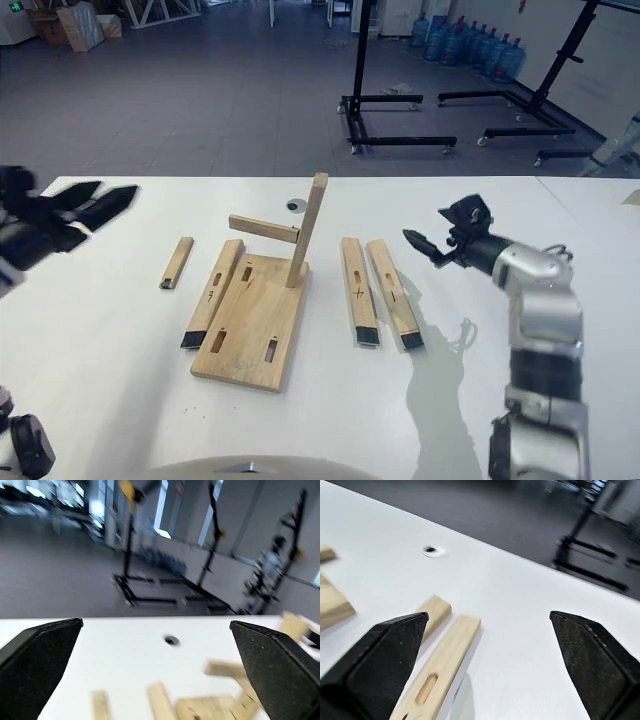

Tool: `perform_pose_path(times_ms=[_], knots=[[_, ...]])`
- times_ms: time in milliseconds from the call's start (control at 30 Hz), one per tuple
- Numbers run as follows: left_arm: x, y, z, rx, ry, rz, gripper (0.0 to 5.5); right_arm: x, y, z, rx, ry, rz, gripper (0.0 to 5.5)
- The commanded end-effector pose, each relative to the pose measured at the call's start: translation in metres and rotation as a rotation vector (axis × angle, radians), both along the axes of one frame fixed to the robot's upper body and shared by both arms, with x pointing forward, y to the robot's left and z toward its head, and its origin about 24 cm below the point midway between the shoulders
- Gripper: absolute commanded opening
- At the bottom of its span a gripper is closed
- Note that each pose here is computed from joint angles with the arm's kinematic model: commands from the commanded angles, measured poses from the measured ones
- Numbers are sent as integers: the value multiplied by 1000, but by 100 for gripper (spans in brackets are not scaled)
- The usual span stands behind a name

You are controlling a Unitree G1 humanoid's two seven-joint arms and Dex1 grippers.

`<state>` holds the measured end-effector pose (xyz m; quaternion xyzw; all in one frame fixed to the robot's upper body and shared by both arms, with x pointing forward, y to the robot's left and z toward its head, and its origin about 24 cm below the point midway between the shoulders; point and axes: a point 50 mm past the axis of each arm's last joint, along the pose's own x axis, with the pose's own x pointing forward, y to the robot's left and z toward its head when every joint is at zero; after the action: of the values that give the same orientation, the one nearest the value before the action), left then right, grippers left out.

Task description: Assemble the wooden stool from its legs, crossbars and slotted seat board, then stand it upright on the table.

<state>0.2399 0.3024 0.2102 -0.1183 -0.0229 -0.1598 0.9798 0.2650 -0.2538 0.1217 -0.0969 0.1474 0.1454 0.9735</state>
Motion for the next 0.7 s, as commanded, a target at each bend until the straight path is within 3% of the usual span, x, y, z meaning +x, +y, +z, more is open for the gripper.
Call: perform_pose_path(times_ms=[33, 600, 700], knots=[[-7, 29, -21, -41, 34, 223, 540, -34, 42, -7, 111, 65, -141, 448], [-1, 23, -33, -45, 55, 238, 540, -63, 42, -94, 1, 327, -277, 448], [-2, 20, -36, -46, 59, 242, 540, -61, 42, -100, 3, 351, -283, 389]])
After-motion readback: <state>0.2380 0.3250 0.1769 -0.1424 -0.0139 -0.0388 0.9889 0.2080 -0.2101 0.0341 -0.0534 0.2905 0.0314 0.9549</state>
